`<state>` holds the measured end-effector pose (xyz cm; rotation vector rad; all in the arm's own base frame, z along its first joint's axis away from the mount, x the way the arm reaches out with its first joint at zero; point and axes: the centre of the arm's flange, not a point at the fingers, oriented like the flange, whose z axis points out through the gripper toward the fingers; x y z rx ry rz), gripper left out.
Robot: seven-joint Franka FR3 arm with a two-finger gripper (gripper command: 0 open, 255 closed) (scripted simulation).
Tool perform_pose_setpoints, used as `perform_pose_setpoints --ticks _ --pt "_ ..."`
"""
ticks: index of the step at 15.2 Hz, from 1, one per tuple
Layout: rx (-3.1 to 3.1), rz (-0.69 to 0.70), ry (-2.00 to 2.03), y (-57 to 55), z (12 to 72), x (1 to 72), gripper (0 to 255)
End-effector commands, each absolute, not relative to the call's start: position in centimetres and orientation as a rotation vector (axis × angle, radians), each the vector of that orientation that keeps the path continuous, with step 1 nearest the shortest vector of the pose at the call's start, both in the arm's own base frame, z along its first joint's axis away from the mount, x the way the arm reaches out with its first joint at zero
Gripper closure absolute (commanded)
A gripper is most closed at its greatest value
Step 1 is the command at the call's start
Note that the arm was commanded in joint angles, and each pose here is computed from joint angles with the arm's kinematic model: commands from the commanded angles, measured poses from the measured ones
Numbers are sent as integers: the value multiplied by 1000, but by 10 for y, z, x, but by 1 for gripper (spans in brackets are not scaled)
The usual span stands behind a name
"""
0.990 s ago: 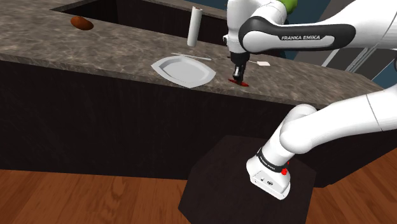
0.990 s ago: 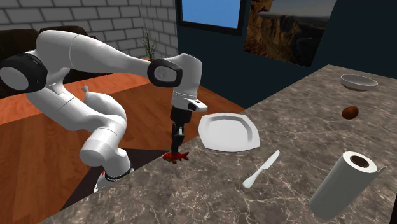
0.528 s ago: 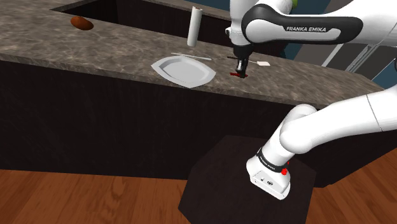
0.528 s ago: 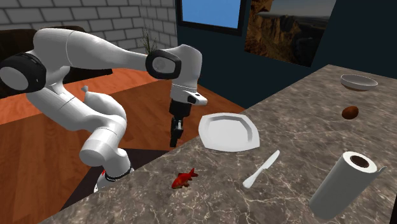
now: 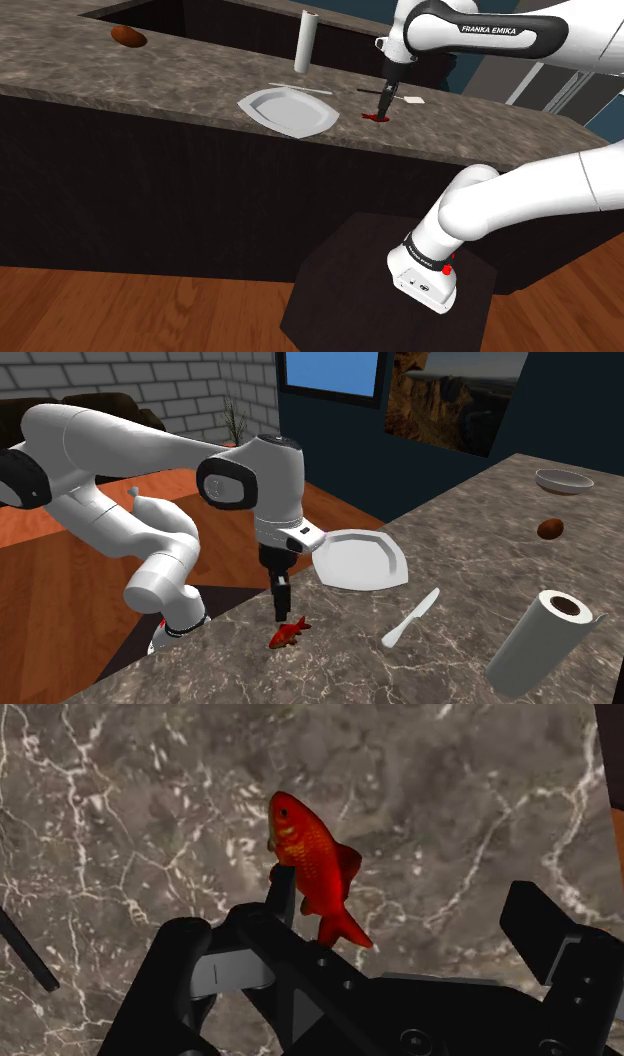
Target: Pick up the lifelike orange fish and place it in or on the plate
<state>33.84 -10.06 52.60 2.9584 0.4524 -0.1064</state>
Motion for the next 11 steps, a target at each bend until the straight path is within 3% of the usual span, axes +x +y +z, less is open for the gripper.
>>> perform_pose_setpoints --ticks 1,3,11 --pt "3031 -7 475 -139 525 339 0" --pt "3084 62 490 -166 520 341 0" --pt "3084 62 490 -166 480 342 0"
